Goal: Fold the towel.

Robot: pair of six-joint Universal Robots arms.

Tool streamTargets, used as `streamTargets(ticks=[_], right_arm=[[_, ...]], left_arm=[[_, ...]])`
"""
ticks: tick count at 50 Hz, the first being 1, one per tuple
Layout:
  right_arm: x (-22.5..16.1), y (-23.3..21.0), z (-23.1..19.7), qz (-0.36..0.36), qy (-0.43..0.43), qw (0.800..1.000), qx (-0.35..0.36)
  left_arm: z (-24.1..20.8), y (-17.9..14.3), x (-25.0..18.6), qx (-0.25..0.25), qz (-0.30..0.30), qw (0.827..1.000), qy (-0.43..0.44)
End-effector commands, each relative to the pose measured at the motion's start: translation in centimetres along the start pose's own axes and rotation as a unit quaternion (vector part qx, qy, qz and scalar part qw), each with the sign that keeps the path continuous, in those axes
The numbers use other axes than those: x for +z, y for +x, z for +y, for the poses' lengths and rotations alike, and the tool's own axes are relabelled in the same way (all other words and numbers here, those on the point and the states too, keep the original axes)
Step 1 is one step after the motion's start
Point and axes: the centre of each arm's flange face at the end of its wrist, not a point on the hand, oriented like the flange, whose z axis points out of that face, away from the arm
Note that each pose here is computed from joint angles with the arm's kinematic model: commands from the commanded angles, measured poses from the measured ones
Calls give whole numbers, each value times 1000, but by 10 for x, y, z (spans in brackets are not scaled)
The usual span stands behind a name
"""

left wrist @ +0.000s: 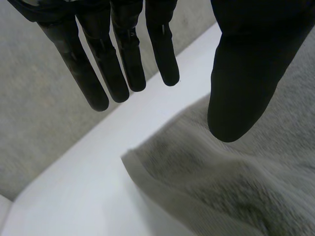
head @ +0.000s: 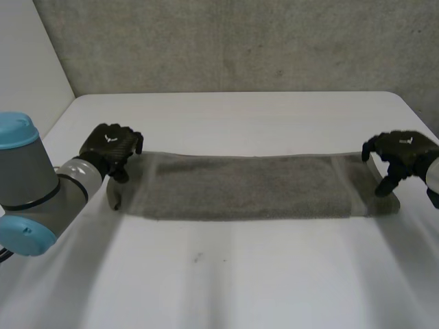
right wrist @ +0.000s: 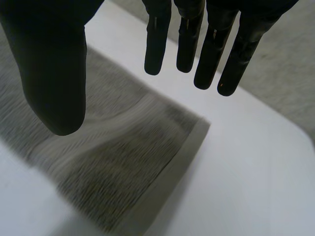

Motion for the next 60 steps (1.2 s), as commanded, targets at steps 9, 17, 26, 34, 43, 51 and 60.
streamTargets(ticks=[9,17,26,34,43,51,60], right_arm=[[3,6,50,-36,3,998,-49],[14,7,64,-35,5,998,-51],[26,10,74,-29,6,998,-55],[37,22,77,12,23,997,-76],[21,88,72,131,4,988,-78],[7,133,68,189,2,977,-94],[6,140,40,198,21,969,-149]], left_arm=[[44,6,16,-10,5,999,-41],[49,6,20,2,-1,999,-34],[49,3,19,3,-7,999,-35],[51,5,17,3,-5,999,-37],[54,8,12,1,0,999,-46],[48,9,3,3,1,999,-43],[14,4,-15,11,-11,1000,-2]])
